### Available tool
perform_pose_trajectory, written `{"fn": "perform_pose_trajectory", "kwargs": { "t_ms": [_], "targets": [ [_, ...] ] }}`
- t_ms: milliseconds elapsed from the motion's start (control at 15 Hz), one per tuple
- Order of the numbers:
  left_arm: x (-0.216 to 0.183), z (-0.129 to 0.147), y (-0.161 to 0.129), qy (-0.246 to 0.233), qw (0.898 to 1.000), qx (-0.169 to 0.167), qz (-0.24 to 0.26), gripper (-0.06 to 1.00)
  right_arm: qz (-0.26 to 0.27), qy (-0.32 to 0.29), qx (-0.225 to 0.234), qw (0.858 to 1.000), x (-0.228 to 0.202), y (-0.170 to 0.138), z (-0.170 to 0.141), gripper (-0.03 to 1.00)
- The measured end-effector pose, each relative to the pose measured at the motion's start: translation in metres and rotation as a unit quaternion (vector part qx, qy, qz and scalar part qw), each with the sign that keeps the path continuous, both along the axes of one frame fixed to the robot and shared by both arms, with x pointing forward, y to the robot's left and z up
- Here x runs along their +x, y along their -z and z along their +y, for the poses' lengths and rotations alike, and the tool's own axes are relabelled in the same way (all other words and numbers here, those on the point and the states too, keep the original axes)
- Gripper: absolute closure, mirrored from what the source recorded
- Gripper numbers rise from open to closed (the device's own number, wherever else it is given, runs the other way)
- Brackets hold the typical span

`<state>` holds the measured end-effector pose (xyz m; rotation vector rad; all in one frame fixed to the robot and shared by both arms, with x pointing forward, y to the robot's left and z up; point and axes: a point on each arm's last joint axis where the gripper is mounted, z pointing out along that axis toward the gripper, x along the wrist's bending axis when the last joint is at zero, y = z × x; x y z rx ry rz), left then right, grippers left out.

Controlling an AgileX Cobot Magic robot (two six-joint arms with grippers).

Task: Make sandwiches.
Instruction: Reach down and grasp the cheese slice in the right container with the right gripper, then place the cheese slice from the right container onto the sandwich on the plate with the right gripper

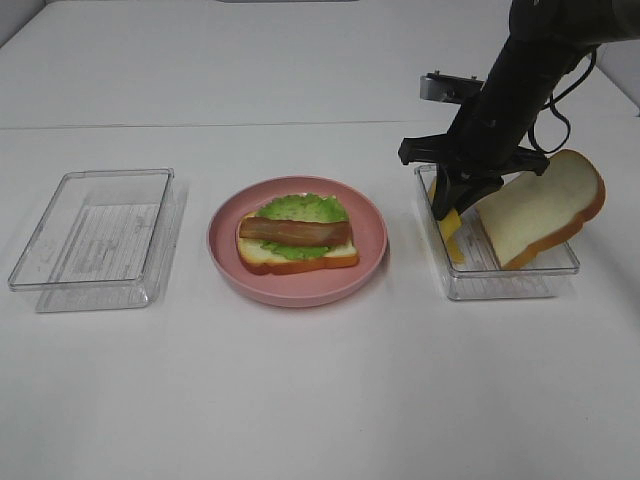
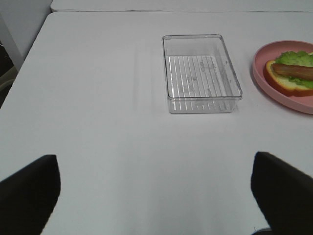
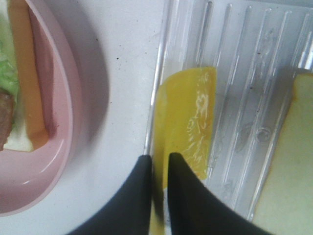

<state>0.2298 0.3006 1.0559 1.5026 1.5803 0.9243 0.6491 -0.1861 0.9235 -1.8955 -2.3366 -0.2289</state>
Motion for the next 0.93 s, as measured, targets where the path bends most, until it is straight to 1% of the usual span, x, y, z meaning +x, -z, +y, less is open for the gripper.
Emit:
{"fn": "perform_pose_trajectory", "kwargs": {
  "t_ms": [67,267,333,467,533,600,667,800,933],
  "targets": [
    [0.0,0.0,0.0,0.0,1.0,0.0,0.0,-0.04,0.005,0.0,0.0,1.0,-0.001,0.0,0.0,0.94],
    [0.0,0.0,0.0,0.0,1.0,0.0,0.0,-0.04,0.014,0.009,-0.001,1.0,-0.003,-0.004,0.0,0.94],
    [0.0,0.0,0.0,0.0,1.0,0.0,0.0,-0.04,0.009,0.012,0.001,1.0,-0.005,-0.013,-0.001,0.94],
    [0.0,0.0,0.0,0.0,1.0,0.0,0.0,-0.04,-0.013,0.02,0.009,1.0,-0.011,-0.045,-0.002,0.94],
    [0.0,0.0,0.0,0.0,1.0,0.0,0.0,-0.04,-0.027,0.024,0.022,0.999,-0.016,-0.063,-0.001,0.94],
    [0.0,0.0,0.0,0.0,1.0,0.0,0.0,-0.04,-0.042,0.027,0.044,0.998,-0.021,-0.081,0.001,0.94],
    [0.0,0.0,0.0,0.0,1.0,0.0,0.0,-0.04,-0.047,0.028,0.06,0.997,-0.023,-0.089,0.003,0.94],
    [0.0,0.0,0.0,0.0,1.0,0.0,0.0,-0.04,-0.065,0.015,0.14,0.988,-0.031,-0.113,0.014,0.94],
    [0.0,0.0,0.0,0.0,1.0,0.0,0.0,-0.04,-0.057,-0.005,0.237,0.97,-0.037,-0.119,0.029,0.94]
  ]
}}
